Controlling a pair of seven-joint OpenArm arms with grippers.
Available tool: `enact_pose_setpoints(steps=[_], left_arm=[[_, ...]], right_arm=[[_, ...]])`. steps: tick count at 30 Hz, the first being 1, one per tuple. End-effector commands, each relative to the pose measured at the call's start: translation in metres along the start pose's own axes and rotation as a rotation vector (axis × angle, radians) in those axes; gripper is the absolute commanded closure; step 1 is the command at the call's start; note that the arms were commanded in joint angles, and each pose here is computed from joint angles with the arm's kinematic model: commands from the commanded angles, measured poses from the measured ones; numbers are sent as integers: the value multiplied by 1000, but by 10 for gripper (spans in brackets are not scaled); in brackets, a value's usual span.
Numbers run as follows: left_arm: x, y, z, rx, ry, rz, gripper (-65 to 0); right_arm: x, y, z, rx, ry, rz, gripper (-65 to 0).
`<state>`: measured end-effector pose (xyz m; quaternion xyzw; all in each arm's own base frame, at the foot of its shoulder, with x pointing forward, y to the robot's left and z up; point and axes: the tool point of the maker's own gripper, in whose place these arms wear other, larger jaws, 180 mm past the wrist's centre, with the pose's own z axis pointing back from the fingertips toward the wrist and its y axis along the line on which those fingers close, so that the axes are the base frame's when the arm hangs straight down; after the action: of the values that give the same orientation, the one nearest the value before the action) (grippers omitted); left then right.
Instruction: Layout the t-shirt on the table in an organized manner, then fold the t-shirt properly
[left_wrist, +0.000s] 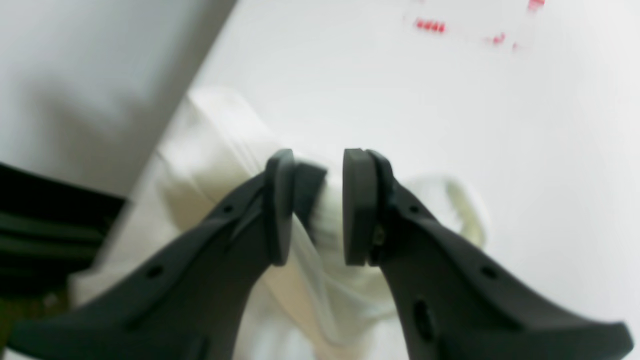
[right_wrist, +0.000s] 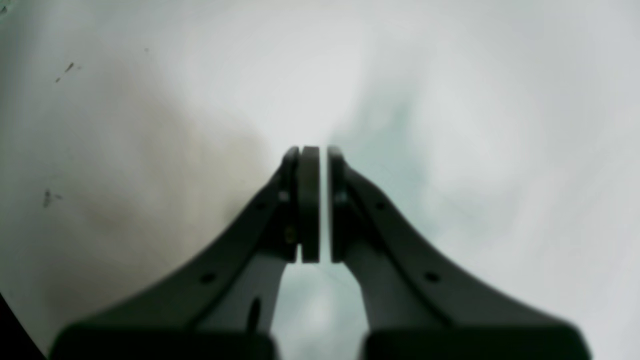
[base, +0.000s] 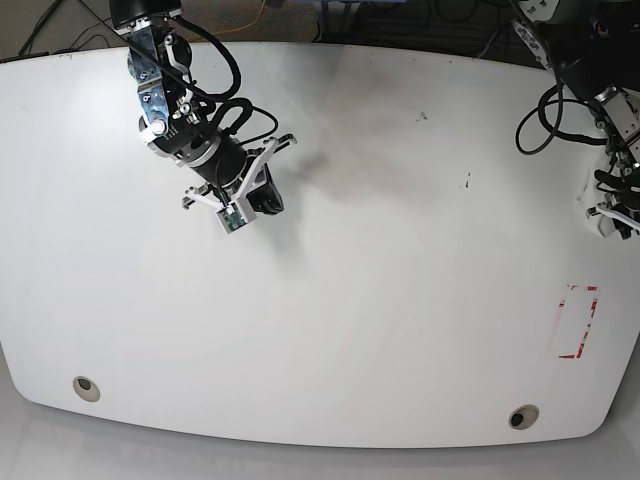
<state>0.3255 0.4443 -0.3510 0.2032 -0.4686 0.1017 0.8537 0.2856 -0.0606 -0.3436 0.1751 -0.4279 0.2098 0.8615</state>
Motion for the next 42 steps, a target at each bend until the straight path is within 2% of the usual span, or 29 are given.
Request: enact_pose_setpoints(steps=[1,8,15,23,29,34,38,42], left_arm=[[44,10,9,20,-124,-22,-150],[74,-34,34,-137,-231,-120,-150],[79,-80,59,-258,-282,-186,-150],[71,-151,89,-406,-314,-252,-147],[78,-204,122,-497,-417,-191,-147],[80,-225,141,-513,-483,-129,-147],[68,-255,163,-573,-513,-84,-147],[58,-268,181,-605,-550,-58,-147]], right_arm=[[15,-1,3,1,-54,14,-18],[15,-1,3,1,-53,13,-18],[18,-1,2,-8,-61,6,-18],[16,-33,14,-95,-72,-27,-18],[15,-66,29,-193,-56,24,-18],[14,-85,44,-281,-68,77,-18],[9,-100,55,-348,-76,107,-18],[-1,-108,69,-393,-92,118,-18]])
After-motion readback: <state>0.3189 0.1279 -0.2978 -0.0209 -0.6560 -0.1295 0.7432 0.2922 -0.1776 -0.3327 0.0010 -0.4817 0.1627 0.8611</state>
